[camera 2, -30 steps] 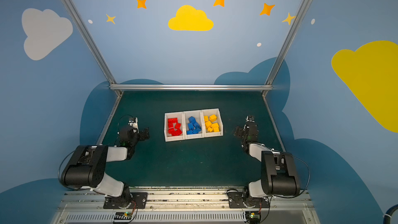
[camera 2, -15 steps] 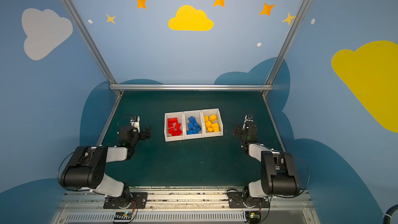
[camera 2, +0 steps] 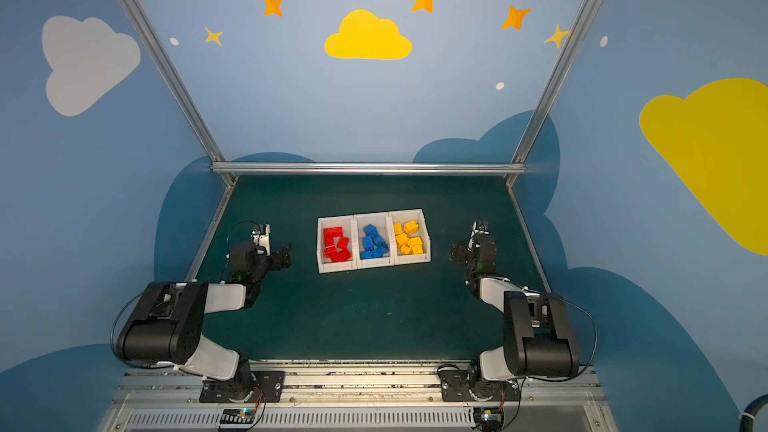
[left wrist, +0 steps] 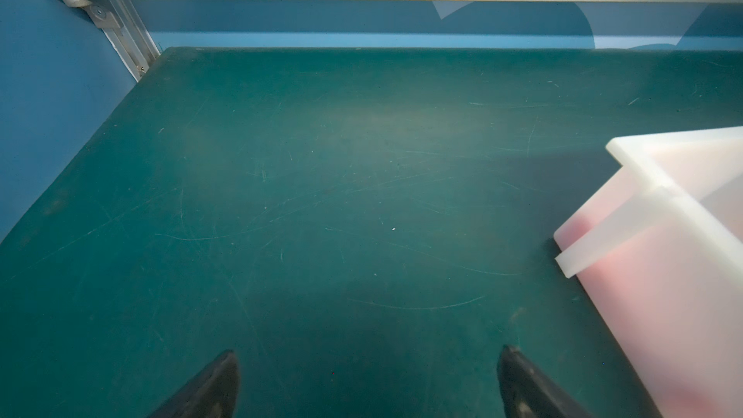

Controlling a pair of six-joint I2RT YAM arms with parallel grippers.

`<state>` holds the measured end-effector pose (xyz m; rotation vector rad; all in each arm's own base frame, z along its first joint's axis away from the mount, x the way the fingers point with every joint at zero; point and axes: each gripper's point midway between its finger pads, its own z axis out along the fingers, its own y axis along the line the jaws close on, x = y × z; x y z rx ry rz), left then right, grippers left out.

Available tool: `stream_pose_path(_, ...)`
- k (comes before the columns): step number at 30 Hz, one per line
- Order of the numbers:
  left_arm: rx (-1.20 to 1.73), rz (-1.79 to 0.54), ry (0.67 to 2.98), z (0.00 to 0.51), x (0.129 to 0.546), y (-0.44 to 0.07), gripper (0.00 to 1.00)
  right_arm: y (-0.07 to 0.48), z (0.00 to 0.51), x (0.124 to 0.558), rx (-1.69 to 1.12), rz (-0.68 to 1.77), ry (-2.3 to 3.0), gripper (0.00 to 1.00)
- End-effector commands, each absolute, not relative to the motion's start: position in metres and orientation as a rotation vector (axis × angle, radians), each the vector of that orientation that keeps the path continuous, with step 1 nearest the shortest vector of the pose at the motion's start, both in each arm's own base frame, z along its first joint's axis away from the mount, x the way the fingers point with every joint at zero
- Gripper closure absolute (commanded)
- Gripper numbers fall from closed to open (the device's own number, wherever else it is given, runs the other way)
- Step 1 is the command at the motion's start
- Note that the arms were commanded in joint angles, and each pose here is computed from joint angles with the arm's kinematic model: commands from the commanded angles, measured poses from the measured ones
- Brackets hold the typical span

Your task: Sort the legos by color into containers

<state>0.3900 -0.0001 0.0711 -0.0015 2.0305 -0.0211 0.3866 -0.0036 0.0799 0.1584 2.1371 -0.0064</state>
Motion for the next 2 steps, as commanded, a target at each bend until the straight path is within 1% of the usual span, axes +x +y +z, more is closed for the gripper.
stream_pose_path(1, 0.009, -0.017, 2.007, 0.0812, 0.3942, -0.0007, 0.01, -0.0019, 0.0847, 0.3902, 0.145, -0.004, 2.123, 0.09)
stream_pose_path(2, 0.01, -0.017, 2.007, 0.0812, 0.3944, -0.0008, 0.01, -0.0016, 0.0855, 0.3893, 0.142, -0.008, 2.118, 0.09)
